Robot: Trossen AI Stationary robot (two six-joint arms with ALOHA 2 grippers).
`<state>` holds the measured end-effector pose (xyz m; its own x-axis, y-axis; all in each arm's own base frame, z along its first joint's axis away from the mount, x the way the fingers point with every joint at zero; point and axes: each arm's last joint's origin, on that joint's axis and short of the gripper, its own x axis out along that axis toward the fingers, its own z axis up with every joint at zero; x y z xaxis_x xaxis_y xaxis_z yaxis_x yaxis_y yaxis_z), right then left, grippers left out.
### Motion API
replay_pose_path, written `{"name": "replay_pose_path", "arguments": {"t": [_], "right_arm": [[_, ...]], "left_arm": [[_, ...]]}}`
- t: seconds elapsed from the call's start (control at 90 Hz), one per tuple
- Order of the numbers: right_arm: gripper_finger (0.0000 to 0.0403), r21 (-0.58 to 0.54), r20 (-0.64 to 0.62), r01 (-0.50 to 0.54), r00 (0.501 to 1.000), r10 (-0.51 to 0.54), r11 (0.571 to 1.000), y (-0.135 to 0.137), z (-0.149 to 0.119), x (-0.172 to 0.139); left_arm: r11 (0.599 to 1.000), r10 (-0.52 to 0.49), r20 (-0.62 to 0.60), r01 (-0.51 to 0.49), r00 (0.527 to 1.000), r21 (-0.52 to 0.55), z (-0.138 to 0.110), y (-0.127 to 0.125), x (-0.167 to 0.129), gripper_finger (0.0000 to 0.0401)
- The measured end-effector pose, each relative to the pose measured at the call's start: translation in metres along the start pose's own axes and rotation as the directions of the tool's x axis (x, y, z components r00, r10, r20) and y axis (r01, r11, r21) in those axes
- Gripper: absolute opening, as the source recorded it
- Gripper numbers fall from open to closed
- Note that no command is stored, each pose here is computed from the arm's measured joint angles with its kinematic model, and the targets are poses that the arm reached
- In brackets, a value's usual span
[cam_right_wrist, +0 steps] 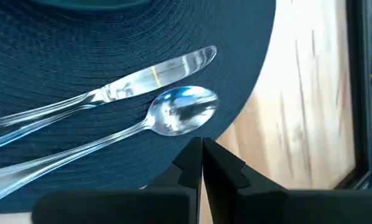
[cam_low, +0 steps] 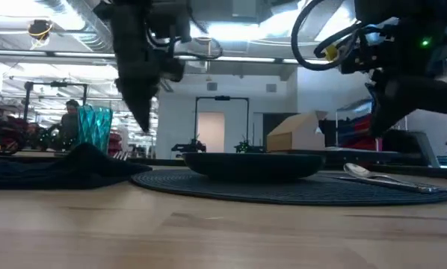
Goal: Set table place
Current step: Put the blue cup to the top right of the black tablemat
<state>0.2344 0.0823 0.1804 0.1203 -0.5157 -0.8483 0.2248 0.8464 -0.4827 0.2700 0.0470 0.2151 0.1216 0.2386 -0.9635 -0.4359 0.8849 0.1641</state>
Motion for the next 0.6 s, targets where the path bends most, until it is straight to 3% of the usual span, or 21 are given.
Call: {"name": "replay_pose_path", "arguments": {"t": [0.244,0.6], "right_arm": [[0.0,-0.032,0.01,0.035,0.999,-0.035,0.999,-0.006,0.004,0.004],[0.0,-0.045,0.036,0.031,0.999,-0.029,0.999,-0.012,0.013,0.01]], "left_arm": [[0.963,0.256,-0.163,-0.266,0.953,-0.047,-0.004,0.039,-0.018,0.0001],[0.883,0.386,-0.232,-0.43,0.893,-0.186,0.007,0.116,-0.035,0.0001]]}}
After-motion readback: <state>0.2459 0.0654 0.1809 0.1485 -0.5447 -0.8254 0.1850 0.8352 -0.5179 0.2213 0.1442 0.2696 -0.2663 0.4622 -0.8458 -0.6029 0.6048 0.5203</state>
